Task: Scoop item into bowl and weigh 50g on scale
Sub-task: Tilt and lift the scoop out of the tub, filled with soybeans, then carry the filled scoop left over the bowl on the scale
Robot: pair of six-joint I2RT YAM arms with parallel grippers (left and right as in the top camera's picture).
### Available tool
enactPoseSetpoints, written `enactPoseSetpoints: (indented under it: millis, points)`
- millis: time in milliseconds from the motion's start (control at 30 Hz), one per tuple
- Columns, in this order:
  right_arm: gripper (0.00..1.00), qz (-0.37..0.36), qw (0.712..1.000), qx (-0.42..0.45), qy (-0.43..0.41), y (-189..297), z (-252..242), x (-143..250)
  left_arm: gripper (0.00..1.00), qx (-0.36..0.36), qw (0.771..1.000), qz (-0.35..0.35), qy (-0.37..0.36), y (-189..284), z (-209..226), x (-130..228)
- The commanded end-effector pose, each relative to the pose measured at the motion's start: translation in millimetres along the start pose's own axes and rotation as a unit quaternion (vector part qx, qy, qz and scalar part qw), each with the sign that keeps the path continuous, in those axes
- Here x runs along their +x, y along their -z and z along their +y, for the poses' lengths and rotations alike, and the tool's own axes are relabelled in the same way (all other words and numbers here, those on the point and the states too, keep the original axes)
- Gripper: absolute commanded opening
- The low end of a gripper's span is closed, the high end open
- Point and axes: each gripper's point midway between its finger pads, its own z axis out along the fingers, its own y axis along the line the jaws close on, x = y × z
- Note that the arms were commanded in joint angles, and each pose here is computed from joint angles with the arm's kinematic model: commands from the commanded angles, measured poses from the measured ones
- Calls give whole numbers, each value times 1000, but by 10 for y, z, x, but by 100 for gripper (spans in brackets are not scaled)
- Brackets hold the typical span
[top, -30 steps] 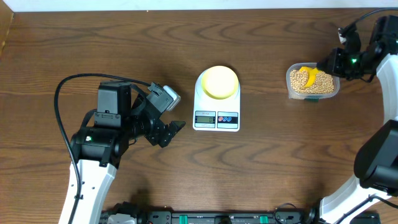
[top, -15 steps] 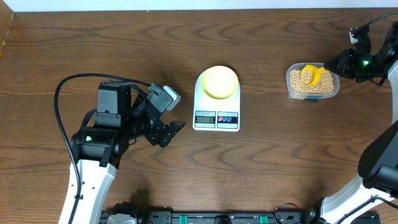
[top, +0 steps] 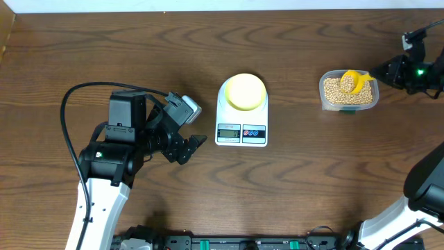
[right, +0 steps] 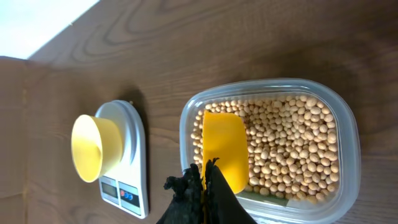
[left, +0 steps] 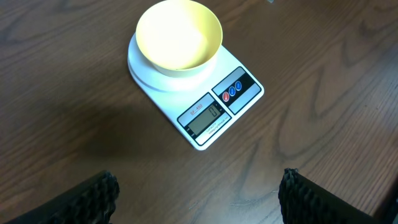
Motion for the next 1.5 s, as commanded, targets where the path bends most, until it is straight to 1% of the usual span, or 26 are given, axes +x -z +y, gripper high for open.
enactPoseSetpoints:
  millis: [0,133,400,567,867,1033,1133,1233,1467]
  points:
    - [1,-10,999,-40,-3,56,61,-17,85,-1,1000,2,-4,-4,11,21]
    - [2,-21,998,-61,-8,120,76,-49,85,-1,1000,2,-4,-4,11,21]
    - [2,-53,985,-167,12,256,386,-158,85,-1,1000,2,-4,-4,11,21]
    - [2,-55,982,-180,5,233,468,-205,84,-1,1000,2,-4,-4,11,21]
    - [1,-51,977,-203,39,-31,866,-330,85,-1,1000,2,-4,-4,11,21]
    - [2,-47,980,-191,43,-268,1104,-391,85,-1,1000,2,-4,-4,11,21]
    - [2,-42,977,-204,47,-369,1306,-395,85,-1,1000,2,-4,-4,11,21]
    - [1,-34,974,-217,48,-462,1505,-370,84,-1,1000,2,-4,-4,11,21]
    - [2,0,968,-238,80,-721,1957,-149,85,-1,1000,2,-4,-4,11,21]
